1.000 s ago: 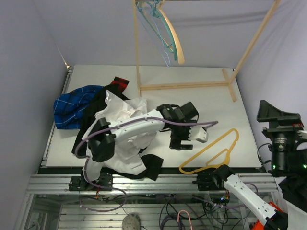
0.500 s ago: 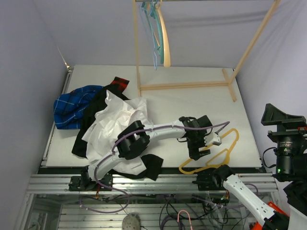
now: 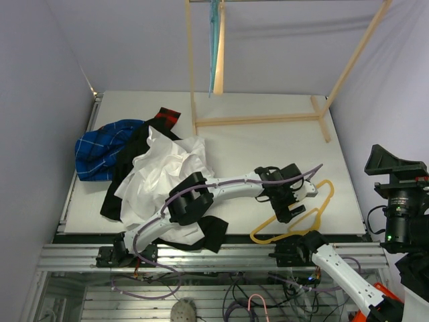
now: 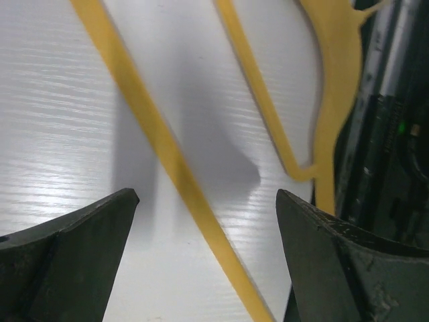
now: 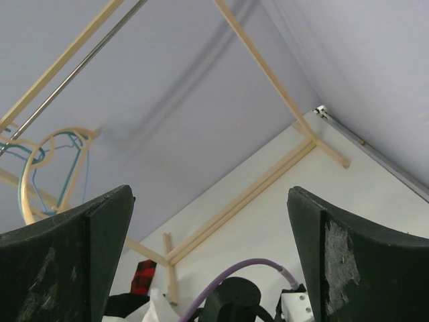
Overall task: Place the shirt on the hanger
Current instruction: Move the hanger to the center of the board.
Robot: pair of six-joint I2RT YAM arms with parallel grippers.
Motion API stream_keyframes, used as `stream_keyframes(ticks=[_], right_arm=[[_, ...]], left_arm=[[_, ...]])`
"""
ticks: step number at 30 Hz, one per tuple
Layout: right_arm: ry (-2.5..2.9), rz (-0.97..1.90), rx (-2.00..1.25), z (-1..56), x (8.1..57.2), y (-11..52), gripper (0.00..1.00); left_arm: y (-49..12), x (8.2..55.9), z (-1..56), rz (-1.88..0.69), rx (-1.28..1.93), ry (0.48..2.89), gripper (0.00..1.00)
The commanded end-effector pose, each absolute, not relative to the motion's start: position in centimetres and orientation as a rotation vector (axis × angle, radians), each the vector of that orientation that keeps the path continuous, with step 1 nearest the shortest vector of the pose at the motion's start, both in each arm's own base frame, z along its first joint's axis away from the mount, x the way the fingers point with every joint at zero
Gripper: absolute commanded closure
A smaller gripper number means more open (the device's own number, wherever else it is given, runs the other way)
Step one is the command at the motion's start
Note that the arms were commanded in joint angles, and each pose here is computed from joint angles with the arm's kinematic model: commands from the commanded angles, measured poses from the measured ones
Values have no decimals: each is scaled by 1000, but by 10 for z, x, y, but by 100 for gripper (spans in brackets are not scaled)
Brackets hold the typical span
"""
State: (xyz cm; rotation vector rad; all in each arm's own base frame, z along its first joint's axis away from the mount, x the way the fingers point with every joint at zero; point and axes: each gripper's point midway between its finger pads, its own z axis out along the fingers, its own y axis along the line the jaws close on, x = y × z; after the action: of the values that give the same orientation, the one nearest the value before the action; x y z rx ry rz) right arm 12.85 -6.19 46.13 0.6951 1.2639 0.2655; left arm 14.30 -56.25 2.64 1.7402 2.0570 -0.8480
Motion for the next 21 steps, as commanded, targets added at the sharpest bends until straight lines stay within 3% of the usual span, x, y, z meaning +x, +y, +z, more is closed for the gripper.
stream_keyframes(ticks=[1,10,21], right_arm=[[1224,242,724,463,121,-73,0],[1226,235,722,456,123,-72,0],[1263,229,694,448,131,-65,0]], left_arm=[[-544,175,-9,-552,1601,2130,1],[-514,231,-27,-104,1465,2062,1],[-470,310,-29,-28,1190,2233,1]])
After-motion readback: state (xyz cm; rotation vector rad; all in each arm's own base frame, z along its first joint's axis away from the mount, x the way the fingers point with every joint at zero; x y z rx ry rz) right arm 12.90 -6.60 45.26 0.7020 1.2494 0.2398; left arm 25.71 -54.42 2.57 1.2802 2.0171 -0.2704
